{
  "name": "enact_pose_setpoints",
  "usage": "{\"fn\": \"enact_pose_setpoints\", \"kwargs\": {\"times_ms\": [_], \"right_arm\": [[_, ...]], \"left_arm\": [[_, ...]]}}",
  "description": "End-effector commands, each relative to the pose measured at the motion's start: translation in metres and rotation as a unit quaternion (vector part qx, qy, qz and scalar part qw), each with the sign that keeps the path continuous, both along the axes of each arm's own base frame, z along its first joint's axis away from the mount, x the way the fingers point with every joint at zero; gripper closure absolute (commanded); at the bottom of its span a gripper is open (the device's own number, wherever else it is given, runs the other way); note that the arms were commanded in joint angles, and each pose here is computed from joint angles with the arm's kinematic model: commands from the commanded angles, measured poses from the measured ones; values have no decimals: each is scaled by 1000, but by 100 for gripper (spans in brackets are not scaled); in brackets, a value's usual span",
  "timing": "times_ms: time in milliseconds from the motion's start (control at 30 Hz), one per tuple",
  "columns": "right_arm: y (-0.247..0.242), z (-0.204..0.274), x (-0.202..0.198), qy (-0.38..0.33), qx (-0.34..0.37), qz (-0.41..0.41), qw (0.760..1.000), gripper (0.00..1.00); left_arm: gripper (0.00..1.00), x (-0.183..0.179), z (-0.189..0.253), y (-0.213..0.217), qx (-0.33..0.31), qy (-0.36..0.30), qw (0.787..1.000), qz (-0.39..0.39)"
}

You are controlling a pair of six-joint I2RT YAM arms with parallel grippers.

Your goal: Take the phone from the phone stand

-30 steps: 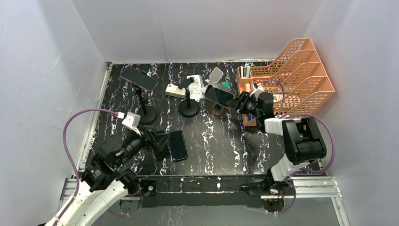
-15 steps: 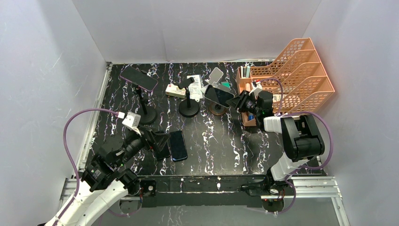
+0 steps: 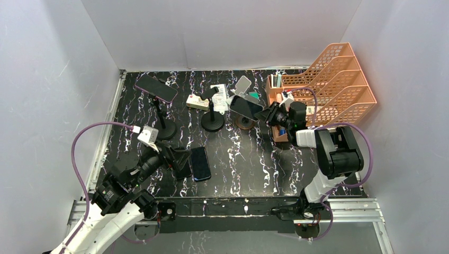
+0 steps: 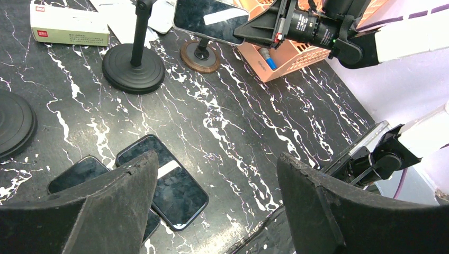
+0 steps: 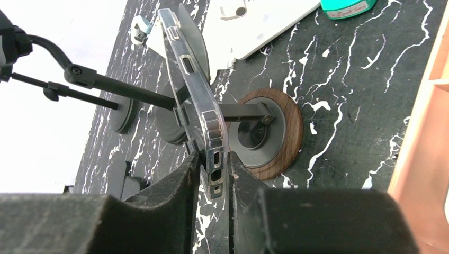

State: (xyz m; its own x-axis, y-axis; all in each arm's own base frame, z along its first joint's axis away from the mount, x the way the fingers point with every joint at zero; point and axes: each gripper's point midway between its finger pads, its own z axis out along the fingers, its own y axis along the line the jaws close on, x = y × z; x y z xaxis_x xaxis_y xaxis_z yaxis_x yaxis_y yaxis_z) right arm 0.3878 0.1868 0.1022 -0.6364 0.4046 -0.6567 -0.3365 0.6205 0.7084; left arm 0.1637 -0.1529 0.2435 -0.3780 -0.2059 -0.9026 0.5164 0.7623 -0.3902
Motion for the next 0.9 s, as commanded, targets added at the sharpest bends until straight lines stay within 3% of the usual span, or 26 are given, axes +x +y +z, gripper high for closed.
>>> {"fn": "enact_pose_setpoints", "kwargs": {"times_ms": [0, 400, 867], "right_arm": [[1, 25, 5, -38, 2, 7, 999, 76], [-1, 42, -6, -59, 0, 13, 998, 99], [0, 69, -16, -86, 13, 21, 996, 99]], "left_arm": [[21, 0, 4, 0, -1, -12, 1000, -2], [21, -1, 6, 0, -4, -14, 1000, -3], [21, -2, 7, 1, -7, -17, 1000, -3]]}}
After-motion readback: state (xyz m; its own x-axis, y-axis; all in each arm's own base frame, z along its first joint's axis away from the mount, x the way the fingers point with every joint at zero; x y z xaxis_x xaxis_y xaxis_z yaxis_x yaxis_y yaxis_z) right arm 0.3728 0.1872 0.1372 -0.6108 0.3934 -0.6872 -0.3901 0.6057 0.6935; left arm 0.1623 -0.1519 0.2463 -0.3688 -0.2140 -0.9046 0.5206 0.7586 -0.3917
